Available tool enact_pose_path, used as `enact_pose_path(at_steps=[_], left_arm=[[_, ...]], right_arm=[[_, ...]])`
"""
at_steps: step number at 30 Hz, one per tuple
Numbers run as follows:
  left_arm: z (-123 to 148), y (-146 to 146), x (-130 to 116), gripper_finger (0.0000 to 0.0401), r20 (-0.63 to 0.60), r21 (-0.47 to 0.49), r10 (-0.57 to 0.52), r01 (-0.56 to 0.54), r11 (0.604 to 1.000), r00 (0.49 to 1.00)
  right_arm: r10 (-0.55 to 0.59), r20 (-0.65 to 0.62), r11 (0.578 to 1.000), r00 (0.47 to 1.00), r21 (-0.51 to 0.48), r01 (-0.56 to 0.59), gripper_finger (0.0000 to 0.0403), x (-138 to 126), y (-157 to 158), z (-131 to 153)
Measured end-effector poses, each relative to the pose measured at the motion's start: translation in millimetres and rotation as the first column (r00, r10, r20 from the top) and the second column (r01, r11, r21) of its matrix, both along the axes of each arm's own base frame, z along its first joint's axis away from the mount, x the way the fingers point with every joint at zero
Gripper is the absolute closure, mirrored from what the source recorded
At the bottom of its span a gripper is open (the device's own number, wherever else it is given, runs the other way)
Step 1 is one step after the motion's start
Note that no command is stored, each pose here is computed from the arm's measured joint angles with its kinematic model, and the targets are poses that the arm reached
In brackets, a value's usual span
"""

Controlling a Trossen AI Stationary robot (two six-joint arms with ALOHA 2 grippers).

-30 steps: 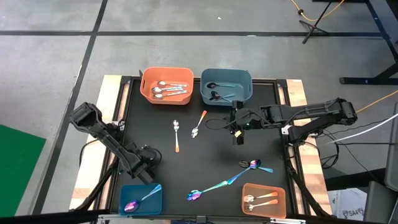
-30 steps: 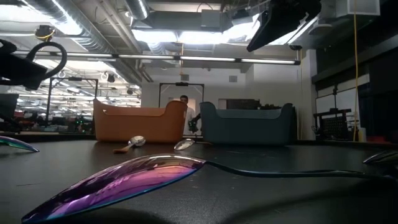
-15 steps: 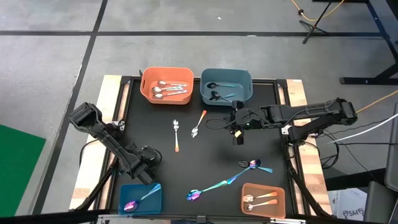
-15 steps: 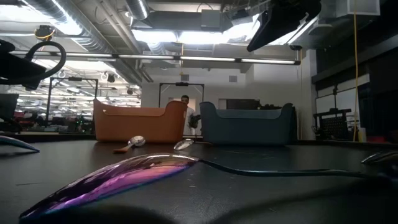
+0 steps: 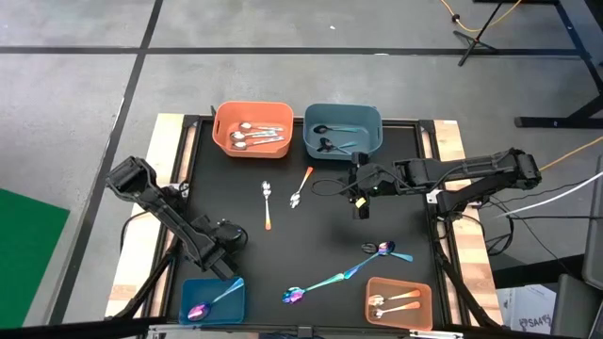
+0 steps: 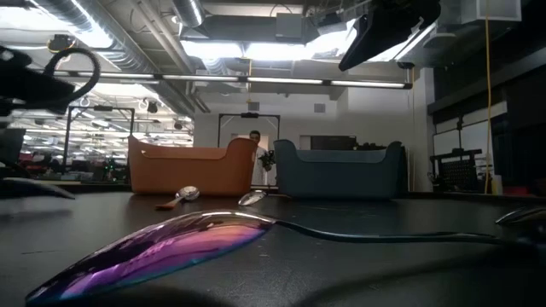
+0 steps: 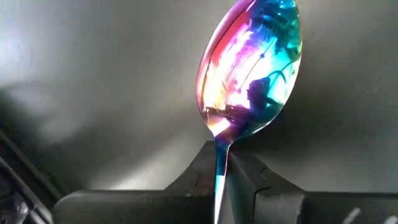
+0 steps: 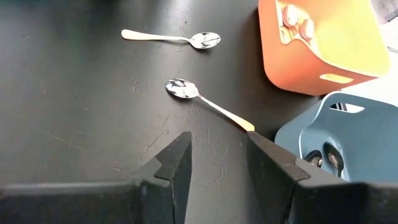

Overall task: Sort silverware by color (type)
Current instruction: Put the purple spoon into the bottom blue bin

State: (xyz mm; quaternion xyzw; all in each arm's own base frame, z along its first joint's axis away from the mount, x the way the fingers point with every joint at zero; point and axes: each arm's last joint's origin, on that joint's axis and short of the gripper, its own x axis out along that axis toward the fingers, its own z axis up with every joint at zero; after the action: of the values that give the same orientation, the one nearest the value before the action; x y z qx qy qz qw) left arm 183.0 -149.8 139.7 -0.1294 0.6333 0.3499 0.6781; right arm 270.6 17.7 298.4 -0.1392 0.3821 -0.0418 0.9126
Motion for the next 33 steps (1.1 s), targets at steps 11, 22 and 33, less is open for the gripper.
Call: enact_pose_path(at_steps=[11, 22, 33], left_arm=[[21, -4, 24, 0.0391, 0.195, 0.079, -0.013, -0.003, 0.997, 0.981], [52, -4, 52, 0.0391, 0.447, 0.223, -0.053, -0.054, 0.973, 0.893], [68, 1, 61, 0.0392, 0.743, 0.423, -0.152, -0.281, 0.861, 0.652]], right_arm=[[0.000, 0.000, 1.000, 1.000, 0.000, 0.000, 0.0262, 0, 0, 0], [0.000, 0.000, 1.000, 1.000, 0.000, 0.000, 0.0262, 0, 0, 0], [-0.055, 0.020, 0.997, 0.998, 0.058, 0.054, 0.0262, 0, 0, 1]])
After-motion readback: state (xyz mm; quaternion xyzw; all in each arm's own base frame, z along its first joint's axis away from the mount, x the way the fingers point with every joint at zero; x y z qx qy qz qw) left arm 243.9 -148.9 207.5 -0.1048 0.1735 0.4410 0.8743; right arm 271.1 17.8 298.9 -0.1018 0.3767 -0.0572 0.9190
